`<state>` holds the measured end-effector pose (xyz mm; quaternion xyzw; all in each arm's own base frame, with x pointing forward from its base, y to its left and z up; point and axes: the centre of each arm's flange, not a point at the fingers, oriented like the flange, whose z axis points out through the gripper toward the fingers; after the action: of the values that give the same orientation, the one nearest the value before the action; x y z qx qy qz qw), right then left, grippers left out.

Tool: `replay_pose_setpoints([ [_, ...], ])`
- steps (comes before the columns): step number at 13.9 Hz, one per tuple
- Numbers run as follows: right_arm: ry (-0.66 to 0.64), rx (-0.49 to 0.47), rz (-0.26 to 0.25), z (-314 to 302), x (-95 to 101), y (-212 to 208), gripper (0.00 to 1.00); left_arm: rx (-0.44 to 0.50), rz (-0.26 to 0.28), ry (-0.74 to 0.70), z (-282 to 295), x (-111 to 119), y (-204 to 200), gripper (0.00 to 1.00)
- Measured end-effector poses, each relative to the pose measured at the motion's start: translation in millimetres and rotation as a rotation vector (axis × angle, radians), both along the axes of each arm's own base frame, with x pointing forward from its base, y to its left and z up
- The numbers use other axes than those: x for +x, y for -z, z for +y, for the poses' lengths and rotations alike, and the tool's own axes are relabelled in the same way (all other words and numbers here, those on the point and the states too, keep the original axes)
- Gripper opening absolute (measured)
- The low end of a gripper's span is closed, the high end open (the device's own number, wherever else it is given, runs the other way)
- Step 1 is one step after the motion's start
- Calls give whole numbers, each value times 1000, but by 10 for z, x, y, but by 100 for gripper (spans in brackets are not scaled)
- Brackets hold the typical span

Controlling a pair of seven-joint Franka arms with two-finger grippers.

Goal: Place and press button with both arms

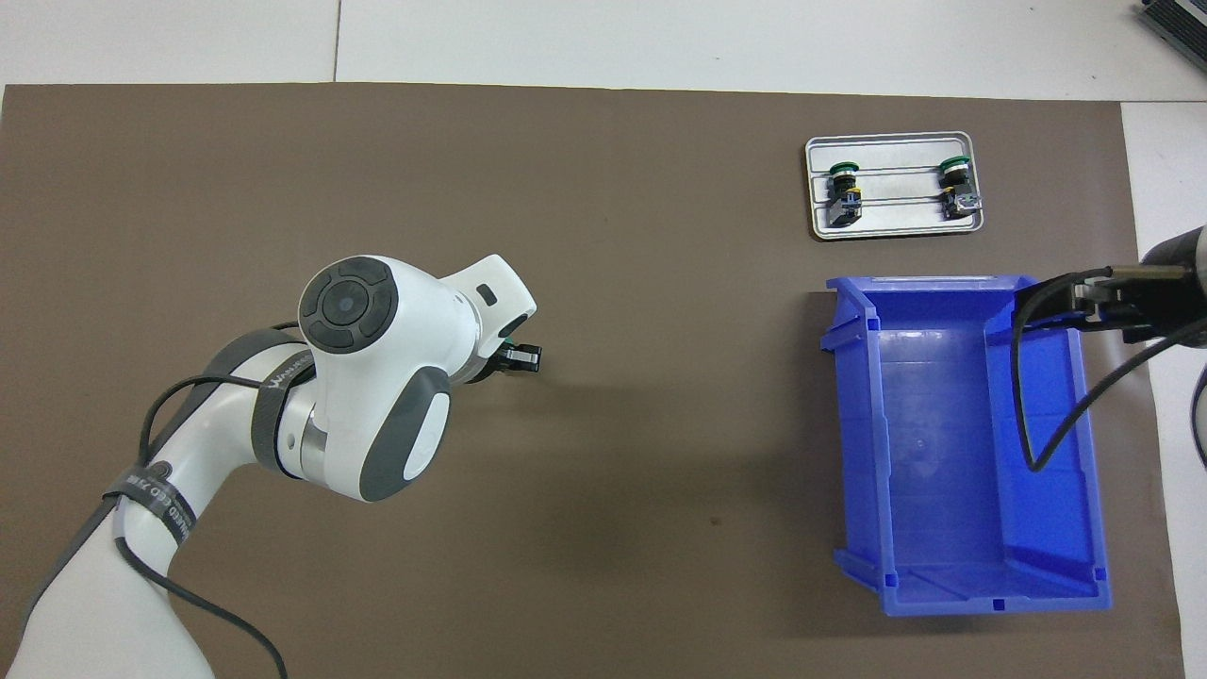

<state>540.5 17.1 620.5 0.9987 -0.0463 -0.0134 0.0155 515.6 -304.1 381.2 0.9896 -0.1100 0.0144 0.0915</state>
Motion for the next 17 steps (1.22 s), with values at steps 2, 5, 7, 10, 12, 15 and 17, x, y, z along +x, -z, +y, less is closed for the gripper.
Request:
replay_pose_setpoints([
  [2, -3, 0, 1, 18, -1, 5, 99, 5, -1, 4, -7, -4, 8, 1],
  [5, -31, -3, 5, 164, -9, 26, 98, 25, 3, 10, -10, -1, 85, 1],
  [7, -38, -3, 6, 202, -12, 30, 97, 27, 5, 9, -7, 2, 101, 1],
  [10, -38, -4, 5, 200, -11, 30, 97, 28, 7, 6, -10, 0, 110, 1],
  [12, -38, -3, -1, 201, -4, 25, 97, 29, 8, 7, -30, -10, 126, 1],
  [15, -38, -3, -6, 201, 1, 22, 97, 26, -1, 5, -56, -8, 160, 1],
  [17, -39, -3, -7, 202, 2, 21, 97, 29, -4, 9, -59, -10, 159, 1],
])
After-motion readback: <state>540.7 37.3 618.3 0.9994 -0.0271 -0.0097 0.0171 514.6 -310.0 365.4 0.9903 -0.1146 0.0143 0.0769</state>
